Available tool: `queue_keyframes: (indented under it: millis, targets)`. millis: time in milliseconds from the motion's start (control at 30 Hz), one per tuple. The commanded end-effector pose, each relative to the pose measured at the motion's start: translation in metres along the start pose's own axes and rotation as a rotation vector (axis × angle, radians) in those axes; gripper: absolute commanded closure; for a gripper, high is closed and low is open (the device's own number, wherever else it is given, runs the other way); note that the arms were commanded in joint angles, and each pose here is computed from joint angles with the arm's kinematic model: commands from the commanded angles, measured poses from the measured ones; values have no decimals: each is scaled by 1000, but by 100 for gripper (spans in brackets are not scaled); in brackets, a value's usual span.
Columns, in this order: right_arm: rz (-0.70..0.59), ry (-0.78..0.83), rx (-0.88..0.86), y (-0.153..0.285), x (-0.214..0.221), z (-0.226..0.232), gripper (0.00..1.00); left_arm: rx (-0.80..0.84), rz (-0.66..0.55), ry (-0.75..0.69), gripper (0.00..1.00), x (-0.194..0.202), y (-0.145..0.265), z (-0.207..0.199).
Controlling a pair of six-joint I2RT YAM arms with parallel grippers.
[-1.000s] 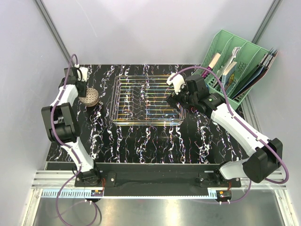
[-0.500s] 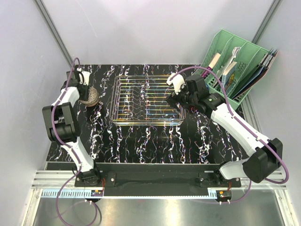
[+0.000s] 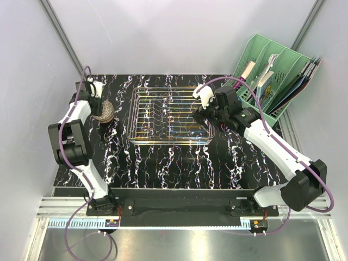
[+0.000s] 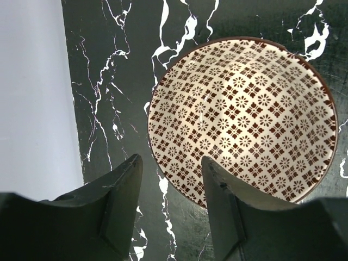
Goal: Load the bowls into the dish rack
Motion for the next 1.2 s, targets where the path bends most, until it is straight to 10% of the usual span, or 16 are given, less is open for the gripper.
queue_keyframes:
  millis: [0,467,1167]
  targets:
    - [-43,14,19,13,-8,0,0,-14,-28,10,47,-8,-10,5]
    - [-45,9,10,11,-8,1,0,-10,-10,10,51,-7,-20,4]
    - [-50,2,7,12,-9,1,0,-28,-32,-2,90,-13,-3,8]
Point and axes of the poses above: each gripper's point midway between its finger pads, its own y axis back along the fingers, its own z axis along the line the jaws close on, x = y × z, the point moved 9 cm from there along y, back along the fingers, and after that the axes turned 8 degrees about y, right-handed, at the moved point
